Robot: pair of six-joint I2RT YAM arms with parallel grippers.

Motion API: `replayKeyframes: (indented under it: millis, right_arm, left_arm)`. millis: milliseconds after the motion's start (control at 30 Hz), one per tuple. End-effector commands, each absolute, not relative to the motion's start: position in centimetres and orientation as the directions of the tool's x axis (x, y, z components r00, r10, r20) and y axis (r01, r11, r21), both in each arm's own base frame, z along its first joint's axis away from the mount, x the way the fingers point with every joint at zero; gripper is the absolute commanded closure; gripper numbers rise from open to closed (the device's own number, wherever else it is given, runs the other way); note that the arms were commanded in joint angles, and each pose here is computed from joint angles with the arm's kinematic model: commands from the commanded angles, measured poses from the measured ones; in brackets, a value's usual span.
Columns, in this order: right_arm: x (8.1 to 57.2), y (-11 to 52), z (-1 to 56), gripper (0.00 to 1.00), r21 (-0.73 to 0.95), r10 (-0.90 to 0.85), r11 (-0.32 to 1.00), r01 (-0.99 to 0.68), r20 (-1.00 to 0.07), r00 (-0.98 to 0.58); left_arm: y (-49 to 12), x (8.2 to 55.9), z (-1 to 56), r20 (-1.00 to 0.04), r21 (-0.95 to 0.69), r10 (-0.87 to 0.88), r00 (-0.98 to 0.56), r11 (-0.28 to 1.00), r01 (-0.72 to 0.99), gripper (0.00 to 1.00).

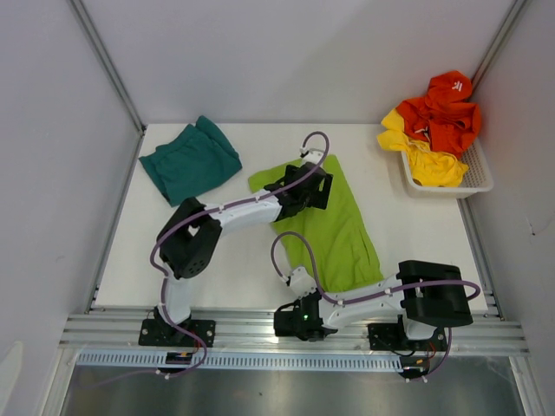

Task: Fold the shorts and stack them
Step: Fold the shorts

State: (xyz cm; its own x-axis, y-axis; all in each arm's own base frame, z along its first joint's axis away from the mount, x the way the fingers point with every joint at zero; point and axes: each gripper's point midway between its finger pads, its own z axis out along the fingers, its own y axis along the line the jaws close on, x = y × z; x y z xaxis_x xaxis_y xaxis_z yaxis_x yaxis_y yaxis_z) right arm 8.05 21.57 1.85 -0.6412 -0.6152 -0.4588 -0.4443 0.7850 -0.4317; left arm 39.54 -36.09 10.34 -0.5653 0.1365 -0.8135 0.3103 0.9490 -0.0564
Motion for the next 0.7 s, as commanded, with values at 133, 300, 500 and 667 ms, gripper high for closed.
replayKeyframes:
  millis: [133,300,500,667]
  right_arm:
    - [5.8,22.2,-1.3,1.00,-0.339,-0.562,0.824,-0.453,-0.398,-0.725]
    - [5.7,22.2,-1.2,1.00,-0.332,-0.558,0.828,-0.452,-0.401,-0.726]
    - [5.9,20.9,-1.4,1.00,-0.307,-0.487,0.868,-0.390,-0.384,-0.784]
    - [8.2,17.4,0.0,1.00,-0.350,-0.357,0.908,-0.233,-0.350,-0.866]
  left_arm:
    - [-33.8,40.9,13.2,-0.824,-0.190,0.033,-0.566,0.924,0.331,0.08]
    - [-29.2,43.8,14.8,-0.816,-0.314,-0.119,-0.566,0.913,0.260,0.08]
    - [-26.4,45.6,10.9,-0.738,-0.366,-0.159,-0.656,0.911,0.191,0.09]
    - [-25.0,45.7,8.5,-0.705,-0.404,-0.191,-0.683,0.899,0.166,0.09]
